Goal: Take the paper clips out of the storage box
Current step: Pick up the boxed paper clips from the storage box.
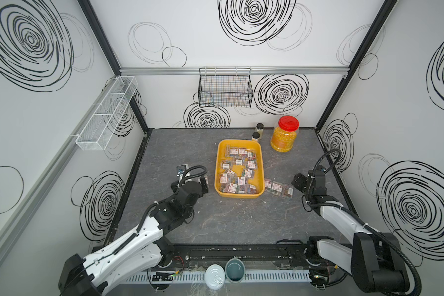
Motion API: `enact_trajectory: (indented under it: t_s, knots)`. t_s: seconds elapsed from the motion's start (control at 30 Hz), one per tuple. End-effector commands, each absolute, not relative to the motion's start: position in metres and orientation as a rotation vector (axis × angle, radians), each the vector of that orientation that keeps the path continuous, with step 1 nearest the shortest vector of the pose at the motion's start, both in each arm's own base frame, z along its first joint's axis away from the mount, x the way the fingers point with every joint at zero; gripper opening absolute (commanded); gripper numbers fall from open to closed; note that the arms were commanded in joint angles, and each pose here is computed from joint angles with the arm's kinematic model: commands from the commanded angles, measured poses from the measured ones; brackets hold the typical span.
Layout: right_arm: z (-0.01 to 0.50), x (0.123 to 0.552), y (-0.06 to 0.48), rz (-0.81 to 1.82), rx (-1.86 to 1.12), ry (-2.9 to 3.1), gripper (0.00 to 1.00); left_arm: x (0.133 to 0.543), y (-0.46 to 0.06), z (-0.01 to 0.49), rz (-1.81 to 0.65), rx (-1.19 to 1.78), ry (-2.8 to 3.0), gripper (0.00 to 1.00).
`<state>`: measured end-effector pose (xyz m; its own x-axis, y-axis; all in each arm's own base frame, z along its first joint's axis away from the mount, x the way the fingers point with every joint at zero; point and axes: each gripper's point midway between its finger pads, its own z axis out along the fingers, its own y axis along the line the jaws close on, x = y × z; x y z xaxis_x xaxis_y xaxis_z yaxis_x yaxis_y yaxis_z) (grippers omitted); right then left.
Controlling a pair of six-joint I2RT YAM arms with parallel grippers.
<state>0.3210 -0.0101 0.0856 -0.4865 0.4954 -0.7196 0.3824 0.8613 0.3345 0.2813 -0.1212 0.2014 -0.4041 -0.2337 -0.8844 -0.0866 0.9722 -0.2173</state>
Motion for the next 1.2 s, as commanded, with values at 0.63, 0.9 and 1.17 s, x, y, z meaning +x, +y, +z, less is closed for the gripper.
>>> enact_trajectory:
  t_s: [0.63, 0.9, 1.17]
  knots:
    - [0.106, 0.325, 0.013, 0.093, 0.501, 2.064, 0.78, 0.439, -0.251, 0.156, 0.080, -0.047, 2.264, 0.76]
    - [0.105, 0.327, 0.017, 0.073, 0.486, 2.075, 0.83, 0.469, -0.247, 0.133, 0.124, 0.003, 2.307, 0.75]
    - [0.105, 0.328, 0.018, 0.061, 0.482, 2.073, 0.83, 0.498, -0.243, 0.112, 0.159, 0.044, 2.332, 0.74]
